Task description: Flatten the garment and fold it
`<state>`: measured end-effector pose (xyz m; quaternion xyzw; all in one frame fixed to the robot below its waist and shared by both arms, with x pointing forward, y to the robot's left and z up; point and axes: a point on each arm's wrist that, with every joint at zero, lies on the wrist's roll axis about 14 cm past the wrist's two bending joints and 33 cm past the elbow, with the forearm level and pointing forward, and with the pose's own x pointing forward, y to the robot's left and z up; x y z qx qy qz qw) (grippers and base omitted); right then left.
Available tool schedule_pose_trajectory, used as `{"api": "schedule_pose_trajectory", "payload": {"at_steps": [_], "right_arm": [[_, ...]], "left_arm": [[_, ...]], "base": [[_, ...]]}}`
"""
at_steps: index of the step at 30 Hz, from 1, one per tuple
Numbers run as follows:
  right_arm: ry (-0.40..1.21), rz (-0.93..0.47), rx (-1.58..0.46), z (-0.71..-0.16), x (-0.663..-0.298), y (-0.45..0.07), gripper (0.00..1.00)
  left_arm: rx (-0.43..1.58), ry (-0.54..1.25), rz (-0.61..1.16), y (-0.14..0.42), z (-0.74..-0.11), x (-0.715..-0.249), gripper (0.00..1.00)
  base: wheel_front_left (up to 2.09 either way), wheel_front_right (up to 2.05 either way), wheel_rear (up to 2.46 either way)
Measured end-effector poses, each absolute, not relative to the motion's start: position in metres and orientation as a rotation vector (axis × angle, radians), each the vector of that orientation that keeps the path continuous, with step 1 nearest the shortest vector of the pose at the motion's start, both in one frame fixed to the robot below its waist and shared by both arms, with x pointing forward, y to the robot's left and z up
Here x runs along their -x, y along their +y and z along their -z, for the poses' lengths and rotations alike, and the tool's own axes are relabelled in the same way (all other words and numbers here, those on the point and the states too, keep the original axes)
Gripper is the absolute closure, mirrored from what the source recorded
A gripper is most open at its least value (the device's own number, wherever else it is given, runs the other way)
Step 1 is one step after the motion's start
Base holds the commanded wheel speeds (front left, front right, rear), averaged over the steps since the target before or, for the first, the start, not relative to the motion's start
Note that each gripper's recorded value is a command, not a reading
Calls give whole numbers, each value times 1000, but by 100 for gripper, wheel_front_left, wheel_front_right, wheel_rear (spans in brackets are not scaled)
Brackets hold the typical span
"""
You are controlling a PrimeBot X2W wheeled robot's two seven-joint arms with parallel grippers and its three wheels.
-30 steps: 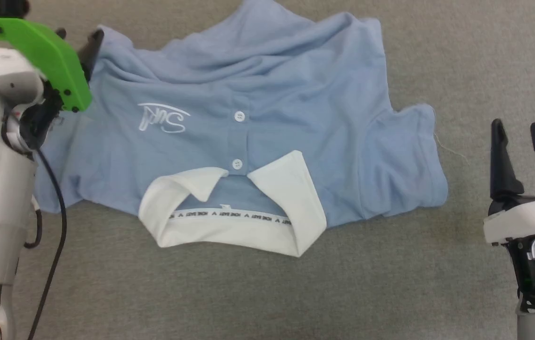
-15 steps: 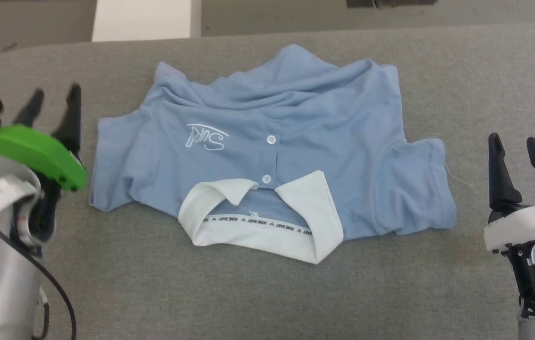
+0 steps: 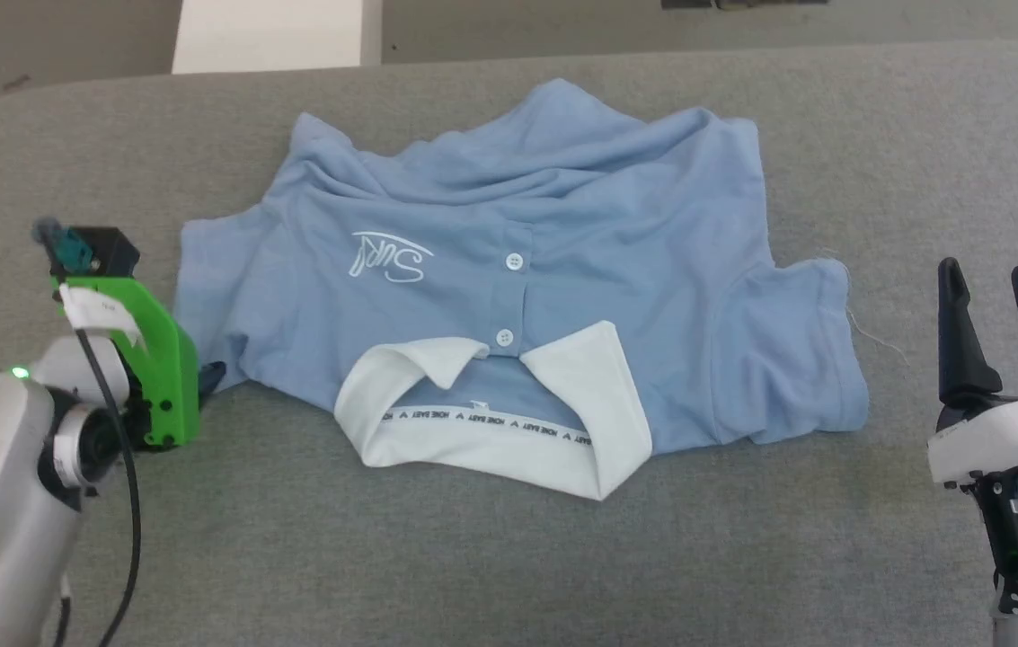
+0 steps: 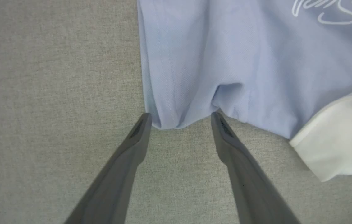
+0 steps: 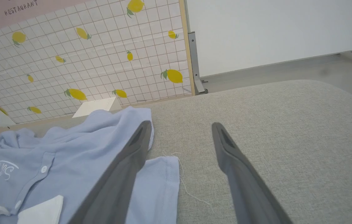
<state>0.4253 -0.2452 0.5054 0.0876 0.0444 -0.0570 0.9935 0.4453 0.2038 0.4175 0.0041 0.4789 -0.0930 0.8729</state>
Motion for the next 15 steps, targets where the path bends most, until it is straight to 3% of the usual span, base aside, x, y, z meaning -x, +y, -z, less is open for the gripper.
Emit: {"api": "schedule_pose_trajectory", "payload": {"at_steps": [13,15], "right_arm": [[133,154,-158,-487,-425,-258,0],[142,160,-155,-484,-425,-260,0]], "left_arm": [[-79,1195,165,220,-367,-451,0],[-55,1209,181,217,-362,-451,87]], "base": [[0,0,0],[0,0,0]]}}
